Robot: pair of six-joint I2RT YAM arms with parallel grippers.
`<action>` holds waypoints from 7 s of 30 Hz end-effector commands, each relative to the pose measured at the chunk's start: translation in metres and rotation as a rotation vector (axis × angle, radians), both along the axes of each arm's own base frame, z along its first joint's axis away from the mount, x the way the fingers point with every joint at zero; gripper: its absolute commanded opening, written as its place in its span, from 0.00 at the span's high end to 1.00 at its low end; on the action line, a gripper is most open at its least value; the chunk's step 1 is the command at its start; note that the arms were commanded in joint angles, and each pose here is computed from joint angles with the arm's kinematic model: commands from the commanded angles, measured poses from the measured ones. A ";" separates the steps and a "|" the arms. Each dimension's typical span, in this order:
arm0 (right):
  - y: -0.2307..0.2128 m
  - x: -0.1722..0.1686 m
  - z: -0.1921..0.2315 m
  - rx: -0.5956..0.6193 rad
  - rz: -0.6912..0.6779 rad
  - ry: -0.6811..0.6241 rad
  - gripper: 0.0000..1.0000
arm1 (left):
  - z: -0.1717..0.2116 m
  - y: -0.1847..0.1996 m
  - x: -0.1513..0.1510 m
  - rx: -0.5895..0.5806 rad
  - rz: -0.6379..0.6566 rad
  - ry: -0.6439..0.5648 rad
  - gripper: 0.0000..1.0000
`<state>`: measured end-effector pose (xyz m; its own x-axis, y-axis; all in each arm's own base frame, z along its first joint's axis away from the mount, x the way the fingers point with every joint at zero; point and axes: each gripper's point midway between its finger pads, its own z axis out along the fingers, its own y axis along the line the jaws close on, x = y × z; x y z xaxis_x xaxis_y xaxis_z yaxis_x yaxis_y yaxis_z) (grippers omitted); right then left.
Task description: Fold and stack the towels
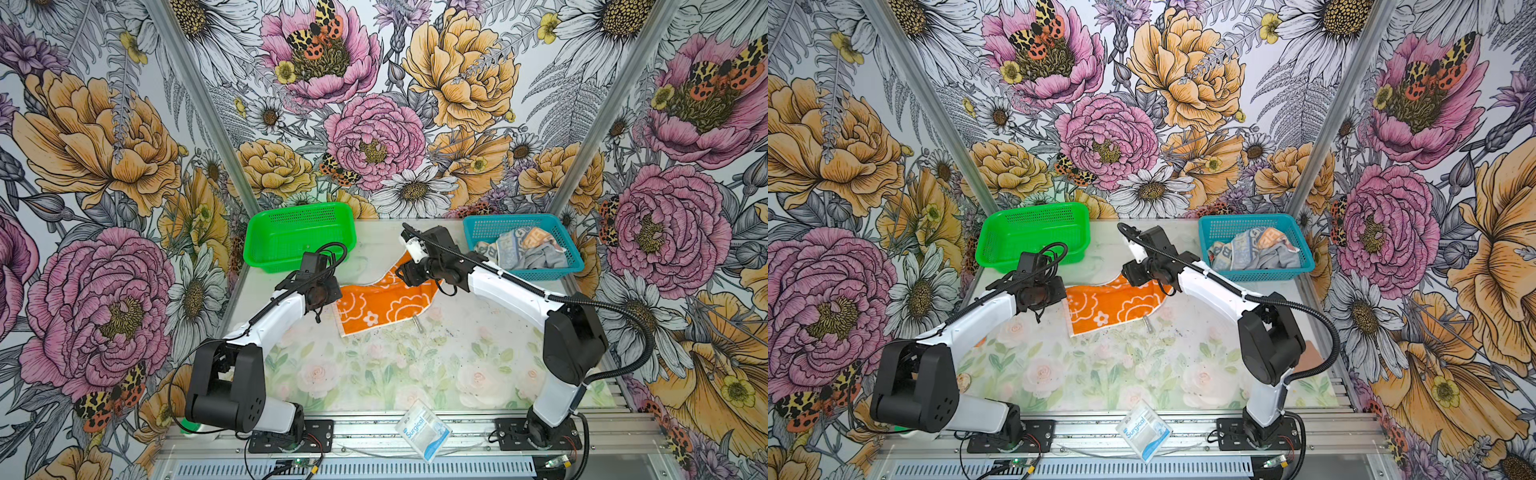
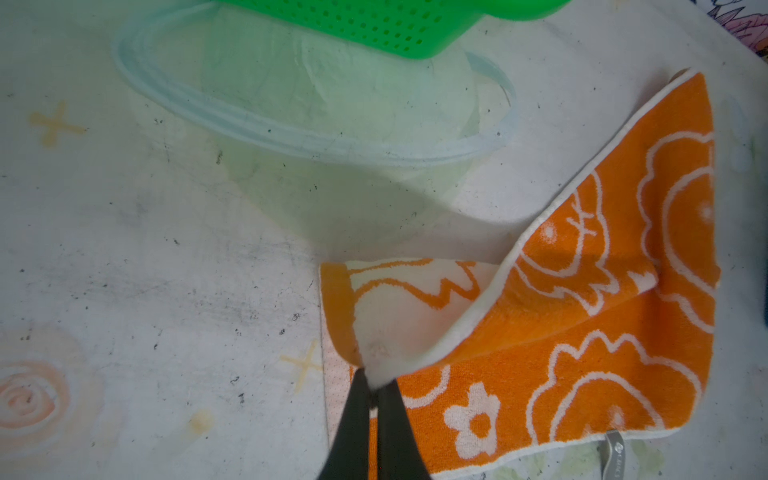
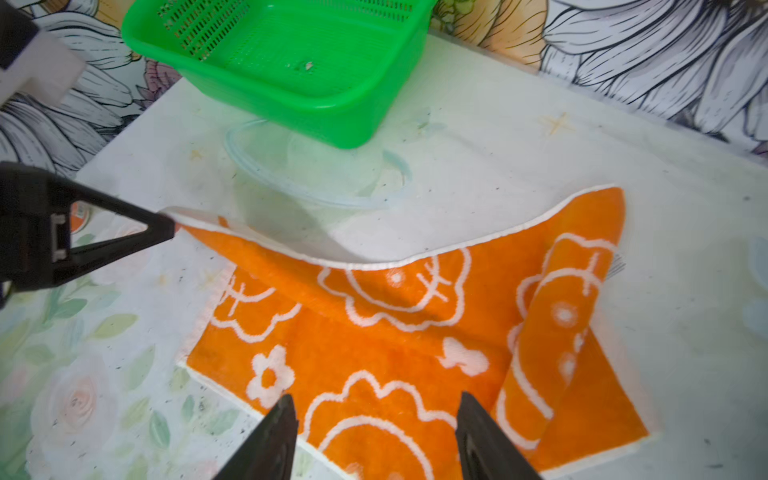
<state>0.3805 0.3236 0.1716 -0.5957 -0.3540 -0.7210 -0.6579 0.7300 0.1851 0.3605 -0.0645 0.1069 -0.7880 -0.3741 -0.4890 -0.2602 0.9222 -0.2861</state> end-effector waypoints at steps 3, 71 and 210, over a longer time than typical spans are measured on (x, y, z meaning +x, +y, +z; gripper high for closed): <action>0.049 -0.044 -0.011 0.120 0.062 -0.012 0.38 | 0.004 0.010 0.009 -0.042 0.013 -0.032 0.71; 0.002 -0.130 -0.163 -0.361 -0.129 0.206 1.00 | -0.013 -0.068 -0.075 -0.197 -0.222 0.048 0.56; -0.109 0.100 0.281 0.041 -0.165 -0.695 1.00 | 0.365 -0.117 0.142 -0.138 -0.320 -0.971 1.00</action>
<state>0.4655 0.2193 0.4184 -0.1471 -0.2529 -0.9562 -0.5208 0.8417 -0.1425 0.4867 -0.1749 0.4562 -0.1404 -0.2921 -0.9460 0.3290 0.8875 -0.3228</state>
